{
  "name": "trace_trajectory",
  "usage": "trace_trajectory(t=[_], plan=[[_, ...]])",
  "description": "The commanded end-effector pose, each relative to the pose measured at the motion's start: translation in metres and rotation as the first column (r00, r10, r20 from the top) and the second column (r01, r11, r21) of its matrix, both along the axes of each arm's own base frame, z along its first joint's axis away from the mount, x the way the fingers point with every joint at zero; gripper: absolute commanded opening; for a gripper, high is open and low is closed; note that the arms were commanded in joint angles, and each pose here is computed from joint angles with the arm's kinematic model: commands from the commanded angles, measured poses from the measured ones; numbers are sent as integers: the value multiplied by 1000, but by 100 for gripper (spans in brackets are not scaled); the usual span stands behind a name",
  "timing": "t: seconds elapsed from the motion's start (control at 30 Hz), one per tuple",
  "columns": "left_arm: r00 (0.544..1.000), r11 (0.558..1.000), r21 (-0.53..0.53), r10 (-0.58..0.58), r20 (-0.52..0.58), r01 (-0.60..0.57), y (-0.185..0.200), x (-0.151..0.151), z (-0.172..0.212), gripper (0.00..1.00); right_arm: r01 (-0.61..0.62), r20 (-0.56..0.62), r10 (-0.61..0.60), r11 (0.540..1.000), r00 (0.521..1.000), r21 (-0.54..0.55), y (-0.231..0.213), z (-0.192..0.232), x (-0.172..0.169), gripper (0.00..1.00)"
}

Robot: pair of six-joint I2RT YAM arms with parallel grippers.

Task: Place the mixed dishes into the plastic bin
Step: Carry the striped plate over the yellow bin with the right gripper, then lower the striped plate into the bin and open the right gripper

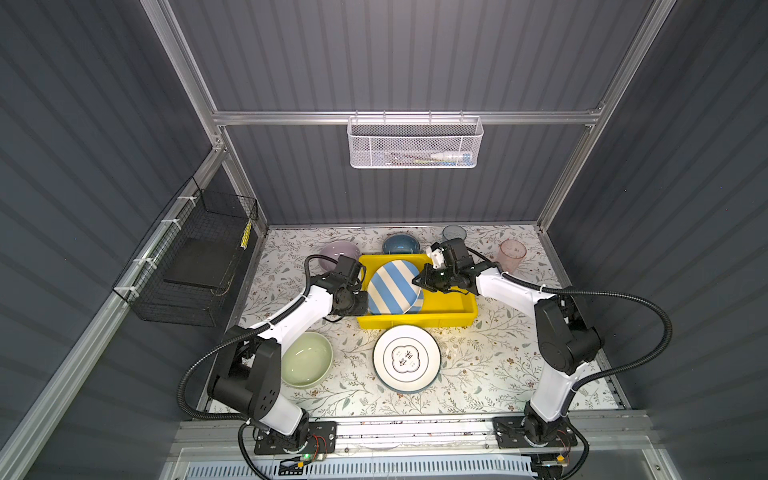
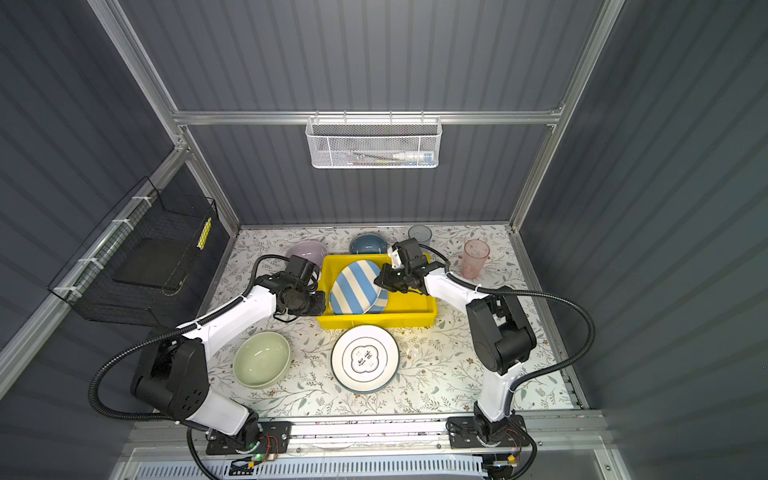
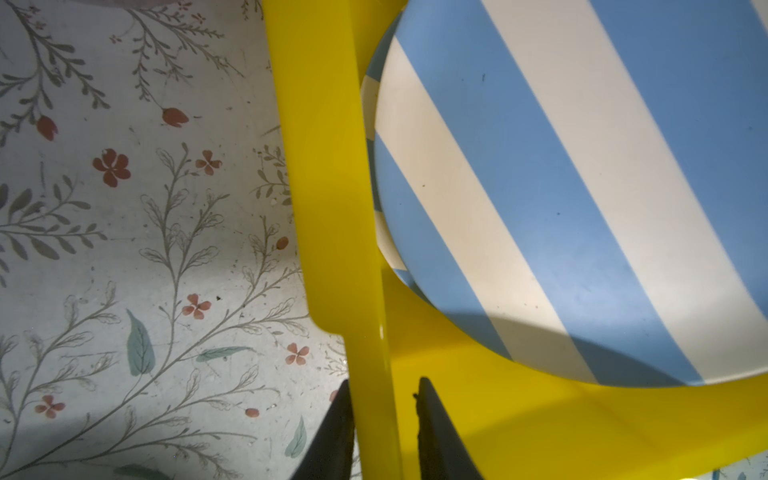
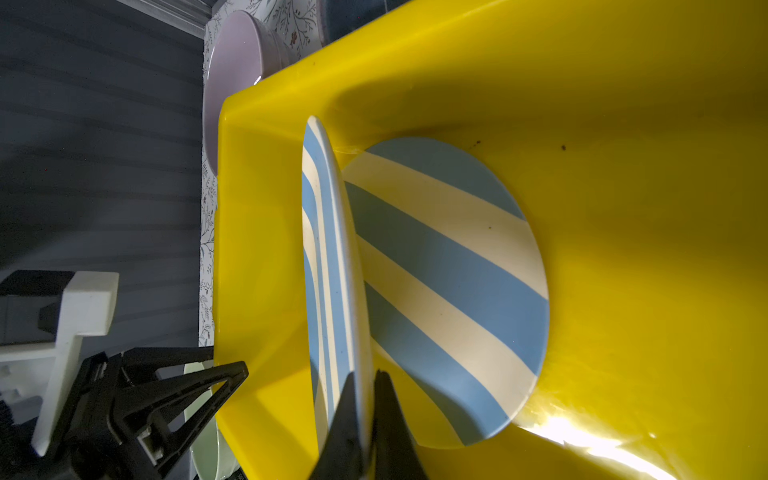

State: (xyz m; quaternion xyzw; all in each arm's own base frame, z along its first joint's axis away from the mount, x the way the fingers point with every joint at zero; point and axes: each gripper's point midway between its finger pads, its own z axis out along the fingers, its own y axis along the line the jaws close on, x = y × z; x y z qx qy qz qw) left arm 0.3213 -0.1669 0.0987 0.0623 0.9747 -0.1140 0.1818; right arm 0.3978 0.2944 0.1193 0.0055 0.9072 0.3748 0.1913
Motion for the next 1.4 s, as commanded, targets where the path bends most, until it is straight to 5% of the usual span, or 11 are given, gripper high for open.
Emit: trace_trajectory(t=[0.0,0.2,0.73,1.37], plan=[[1000,1000,-25,-3,16,4,-3,5,8,27,-15,2,15,999,1000,46,8,-1,1,0],[1000,1000,-26,-8,14,8,-3,3,9,27,-13,-18,13,1000,1000,19,5,-17,-1,4],[1000,999,-31,-7,20,7,-3,2,13,27,-12,-67,2,988,998,-151,-14,-54,-4,34],[999,1000,-31,-5,34,6,-1,1,18,30,-49,-104,22,964,994,-260,-15,-78,-9,46]])
